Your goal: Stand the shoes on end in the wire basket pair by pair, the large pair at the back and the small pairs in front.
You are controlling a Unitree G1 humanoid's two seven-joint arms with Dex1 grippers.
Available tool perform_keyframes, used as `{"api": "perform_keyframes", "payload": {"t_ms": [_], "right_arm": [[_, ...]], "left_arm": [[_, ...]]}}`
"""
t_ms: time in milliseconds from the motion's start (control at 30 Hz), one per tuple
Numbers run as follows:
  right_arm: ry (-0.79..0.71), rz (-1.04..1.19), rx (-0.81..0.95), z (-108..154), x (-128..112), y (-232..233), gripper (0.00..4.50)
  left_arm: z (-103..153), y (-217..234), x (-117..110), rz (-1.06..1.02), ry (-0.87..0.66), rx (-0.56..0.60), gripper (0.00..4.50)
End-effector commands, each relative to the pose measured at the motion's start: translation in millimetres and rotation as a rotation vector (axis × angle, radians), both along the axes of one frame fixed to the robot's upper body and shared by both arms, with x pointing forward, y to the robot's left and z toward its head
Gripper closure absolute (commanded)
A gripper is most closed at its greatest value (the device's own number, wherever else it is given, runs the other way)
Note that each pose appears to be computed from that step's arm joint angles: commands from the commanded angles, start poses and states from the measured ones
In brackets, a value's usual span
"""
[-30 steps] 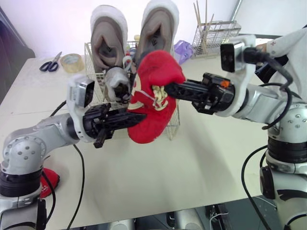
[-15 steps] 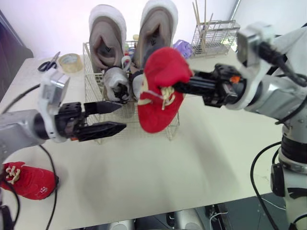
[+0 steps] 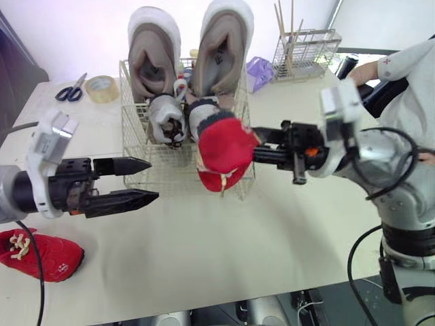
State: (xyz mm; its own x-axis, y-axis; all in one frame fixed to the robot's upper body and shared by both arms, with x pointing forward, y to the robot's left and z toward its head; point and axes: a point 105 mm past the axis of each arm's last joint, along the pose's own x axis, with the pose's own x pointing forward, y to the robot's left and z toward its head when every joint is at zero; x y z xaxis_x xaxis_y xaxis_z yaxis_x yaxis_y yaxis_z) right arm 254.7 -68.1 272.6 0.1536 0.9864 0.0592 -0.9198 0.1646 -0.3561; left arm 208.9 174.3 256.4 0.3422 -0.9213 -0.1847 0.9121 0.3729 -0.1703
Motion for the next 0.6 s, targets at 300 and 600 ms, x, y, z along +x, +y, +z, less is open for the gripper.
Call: {"api": "perform_keyframes", "payload": {"t_ms": [300,600], "right_arm": [[-0.215,-0.067,0.04,13,8,-5,4.07],[-0.289,-0.079,0.037,22,10,-6,4.07]], "left_arm": [[6,6,2,0.003,-0.019,-0.012,0.07],[3,6,4,0.008,-0.015,-0.026,0.07]]}}
